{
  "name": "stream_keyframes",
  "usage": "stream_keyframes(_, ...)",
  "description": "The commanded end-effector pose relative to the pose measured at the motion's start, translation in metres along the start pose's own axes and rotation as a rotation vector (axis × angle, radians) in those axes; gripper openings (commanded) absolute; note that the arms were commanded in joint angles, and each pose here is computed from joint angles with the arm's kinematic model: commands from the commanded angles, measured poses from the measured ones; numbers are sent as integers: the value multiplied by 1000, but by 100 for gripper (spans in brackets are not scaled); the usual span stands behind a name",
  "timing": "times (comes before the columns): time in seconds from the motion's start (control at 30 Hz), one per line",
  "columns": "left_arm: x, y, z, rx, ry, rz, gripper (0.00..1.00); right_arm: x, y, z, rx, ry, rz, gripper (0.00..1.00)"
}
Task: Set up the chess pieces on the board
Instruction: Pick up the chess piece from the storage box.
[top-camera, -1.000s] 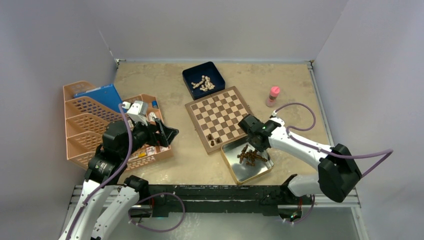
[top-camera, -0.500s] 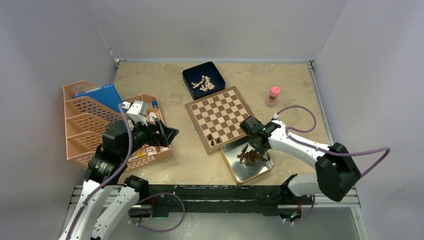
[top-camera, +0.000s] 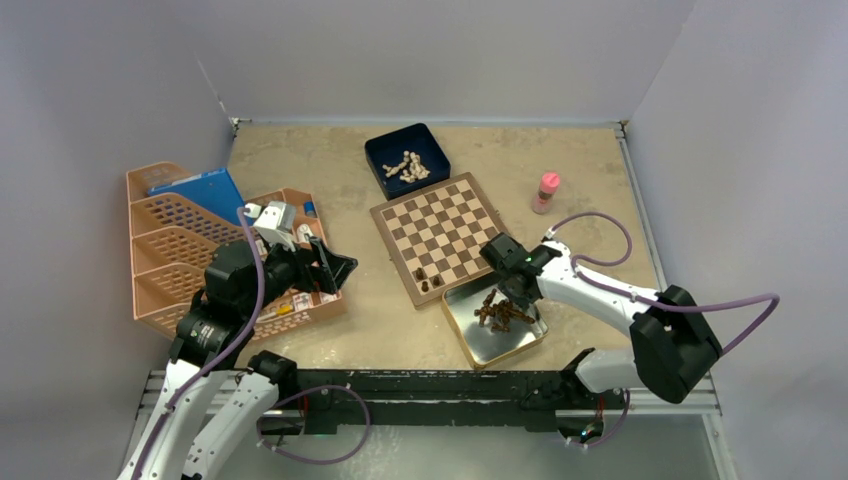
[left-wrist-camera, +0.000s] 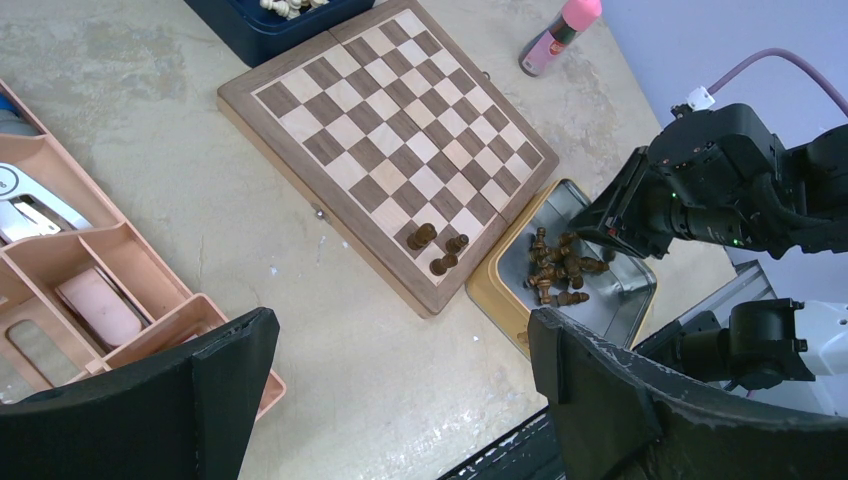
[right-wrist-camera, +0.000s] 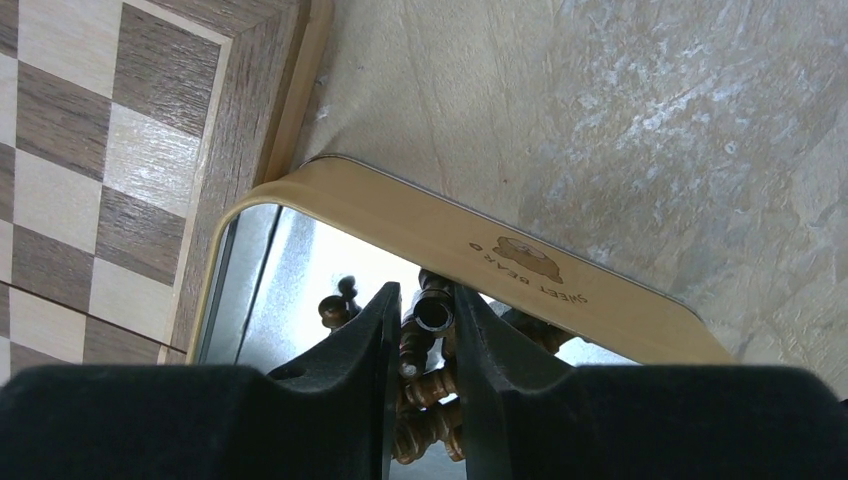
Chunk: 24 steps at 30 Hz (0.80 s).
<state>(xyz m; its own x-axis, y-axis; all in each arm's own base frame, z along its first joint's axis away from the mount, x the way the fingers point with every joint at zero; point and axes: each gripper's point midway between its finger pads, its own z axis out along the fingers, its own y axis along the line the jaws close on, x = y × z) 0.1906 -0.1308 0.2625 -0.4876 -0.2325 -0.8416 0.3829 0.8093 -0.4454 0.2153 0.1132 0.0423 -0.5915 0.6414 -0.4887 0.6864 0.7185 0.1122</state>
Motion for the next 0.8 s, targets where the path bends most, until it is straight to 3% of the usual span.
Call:
stream_keyframes(0.0, -10, -4, 0, 21, -43, 16, 97, -2, -1, -3, -15, -2, 11, 28)
stream_keyframes(0.43, -11, -4, -1, 18, -48, 15, 97, -15, -3, -13, -21, -39, 23, 19)
stream_keyframes(0.77, -11, -4, 0, 19, -44, 16, 97, -42, 18, -48, -115, -84, 26, 14)
